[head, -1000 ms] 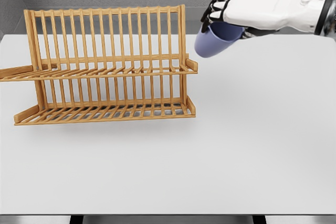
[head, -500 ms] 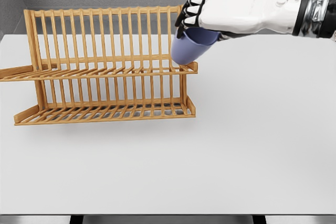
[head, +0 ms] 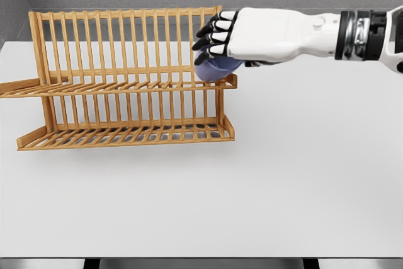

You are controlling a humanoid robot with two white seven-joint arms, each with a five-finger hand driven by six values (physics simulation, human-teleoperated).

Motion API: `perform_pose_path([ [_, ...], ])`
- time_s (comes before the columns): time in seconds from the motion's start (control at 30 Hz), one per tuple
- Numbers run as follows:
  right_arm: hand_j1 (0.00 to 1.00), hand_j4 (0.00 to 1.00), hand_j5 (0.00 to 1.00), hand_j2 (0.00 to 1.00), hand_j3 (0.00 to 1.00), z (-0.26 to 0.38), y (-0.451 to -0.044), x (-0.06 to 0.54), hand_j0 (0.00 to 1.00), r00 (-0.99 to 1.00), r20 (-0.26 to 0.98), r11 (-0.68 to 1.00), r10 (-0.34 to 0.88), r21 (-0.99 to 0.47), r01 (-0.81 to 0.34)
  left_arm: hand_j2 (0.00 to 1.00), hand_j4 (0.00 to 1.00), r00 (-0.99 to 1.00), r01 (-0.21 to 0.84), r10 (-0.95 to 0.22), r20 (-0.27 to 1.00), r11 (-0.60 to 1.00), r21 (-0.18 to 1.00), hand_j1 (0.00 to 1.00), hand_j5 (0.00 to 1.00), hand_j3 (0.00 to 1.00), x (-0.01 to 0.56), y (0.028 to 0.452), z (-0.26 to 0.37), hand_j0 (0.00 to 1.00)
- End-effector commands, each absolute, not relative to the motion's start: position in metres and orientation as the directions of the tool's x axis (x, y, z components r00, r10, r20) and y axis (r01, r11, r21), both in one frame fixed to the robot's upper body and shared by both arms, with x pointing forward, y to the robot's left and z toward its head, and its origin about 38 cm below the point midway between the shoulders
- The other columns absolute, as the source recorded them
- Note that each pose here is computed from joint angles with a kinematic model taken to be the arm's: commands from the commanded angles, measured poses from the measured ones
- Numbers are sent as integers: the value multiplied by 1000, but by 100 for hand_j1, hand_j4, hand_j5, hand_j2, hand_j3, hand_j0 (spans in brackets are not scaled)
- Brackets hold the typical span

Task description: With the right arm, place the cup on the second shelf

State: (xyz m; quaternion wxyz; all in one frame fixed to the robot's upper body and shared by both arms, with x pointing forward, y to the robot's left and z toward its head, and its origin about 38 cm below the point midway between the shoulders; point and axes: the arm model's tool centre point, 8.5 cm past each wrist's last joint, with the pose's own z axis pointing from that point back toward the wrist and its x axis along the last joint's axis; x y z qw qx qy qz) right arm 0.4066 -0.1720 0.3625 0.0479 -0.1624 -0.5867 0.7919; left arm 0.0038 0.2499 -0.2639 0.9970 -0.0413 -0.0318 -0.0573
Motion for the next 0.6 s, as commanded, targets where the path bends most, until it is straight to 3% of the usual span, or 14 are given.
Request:
perform_pose_path([
  [0.0, 100, 100, 100, 100, 100, 364, -174, 406, 100, -943, -198, -306, 267, -946, 112, 100, 100, 991, 117, -111, 68, 990, -79, 100, 100, 100, 4, 250, -264, 100],
  [0.1, 100, 100, 100, 100, 100, 392, -188, 408, 100, -919, -244, -268, 309, -950, 162, 100, 100, 991, 117, -111, 68, 990, -79, 100, 100, 100, 4, 250, -264, 100],
  [0.23, 100, 100, 100, 100, 100, 441, -247, 405, 100, -834, -303, -190, 461, -952, 240, 100, 100, 991, 117, -111, 68, 990, -79, 100, 100, 100, 4, 250, -264, 100],
  [0.33, 100, 100, 100, 100, 100, 379, -353, 410, 100, -706, -112, -118, 700, -992, 39, 100, 100, 991, 117, -111, 68, 990, -79, 100, 100, 100, 4, 250, -264, 100],
  [0.4, 100, 100, 100, 100, 100, 321, -363, 400, 100, -696, 15, -48, 718, -996, -71, 100, 100, 991, 117, -111, 68, 990, -79, 100, 100, 100, 4, 250, -264, 100],
  [0.57, 100, 100, 100, 100, 100, 280, -365, 388, 100, -702, 96, 1, 706, -991, -135, 100, 100, 991, 117, -111, 68, 990, -79, 100, 100, 100, 4, 250, -264, 100],
])
